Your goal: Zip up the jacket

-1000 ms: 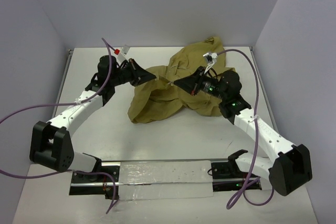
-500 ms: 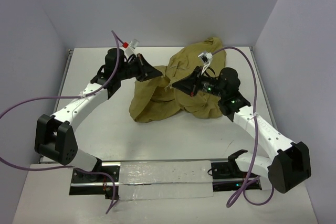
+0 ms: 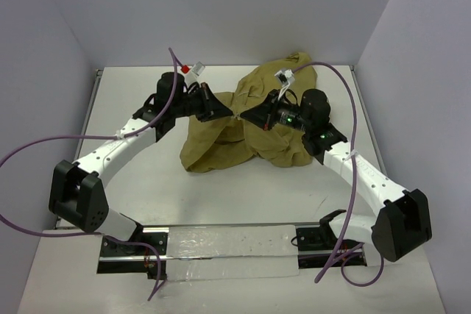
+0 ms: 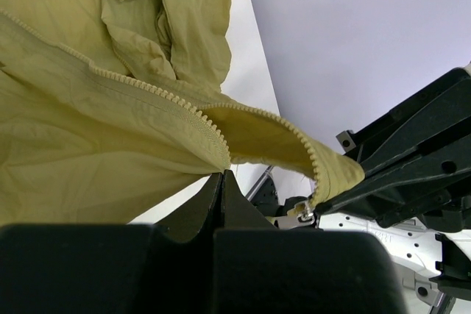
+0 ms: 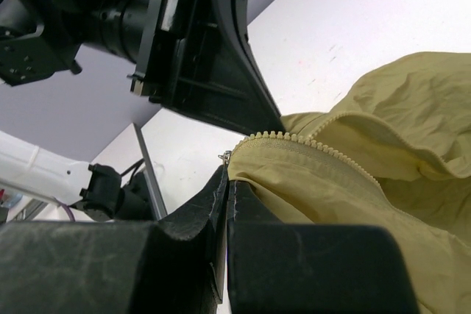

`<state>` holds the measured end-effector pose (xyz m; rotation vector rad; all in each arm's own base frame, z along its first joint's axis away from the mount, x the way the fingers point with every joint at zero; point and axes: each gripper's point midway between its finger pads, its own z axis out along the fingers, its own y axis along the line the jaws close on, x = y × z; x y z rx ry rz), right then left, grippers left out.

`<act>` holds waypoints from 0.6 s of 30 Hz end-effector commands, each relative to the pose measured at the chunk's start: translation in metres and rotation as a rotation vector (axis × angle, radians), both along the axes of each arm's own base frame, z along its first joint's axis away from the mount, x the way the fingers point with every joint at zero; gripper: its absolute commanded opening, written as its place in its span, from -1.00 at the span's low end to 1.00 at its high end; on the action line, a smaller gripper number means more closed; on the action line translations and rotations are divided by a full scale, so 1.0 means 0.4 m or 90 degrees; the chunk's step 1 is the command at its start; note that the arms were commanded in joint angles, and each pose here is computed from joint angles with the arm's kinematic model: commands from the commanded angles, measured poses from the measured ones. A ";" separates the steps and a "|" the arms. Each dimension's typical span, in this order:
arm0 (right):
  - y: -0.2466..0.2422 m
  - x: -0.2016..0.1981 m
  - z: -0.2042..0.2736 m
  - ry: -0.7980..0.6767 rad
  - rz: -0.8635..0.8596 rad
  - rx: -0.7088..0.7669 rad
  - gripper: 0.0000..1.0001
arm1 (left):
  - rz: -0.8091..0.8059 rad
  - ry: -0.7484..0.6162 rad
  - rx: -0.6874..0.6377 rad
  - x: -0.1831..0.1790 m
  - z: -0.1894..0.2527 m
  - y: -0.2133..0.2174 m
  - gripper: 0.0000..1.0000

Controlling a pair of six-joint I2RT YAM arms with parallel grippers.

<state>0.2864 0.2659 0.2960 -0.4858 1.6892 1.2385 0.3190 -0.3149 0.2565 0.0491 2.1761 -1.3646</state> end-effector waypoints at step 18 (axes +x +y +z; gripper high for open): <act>0.022 0.067 0.039 -0.018 -0.051 -0.019 -1.00 | -0.017 -0.090 0.029 -0.074 0.122 -0.026 -1.00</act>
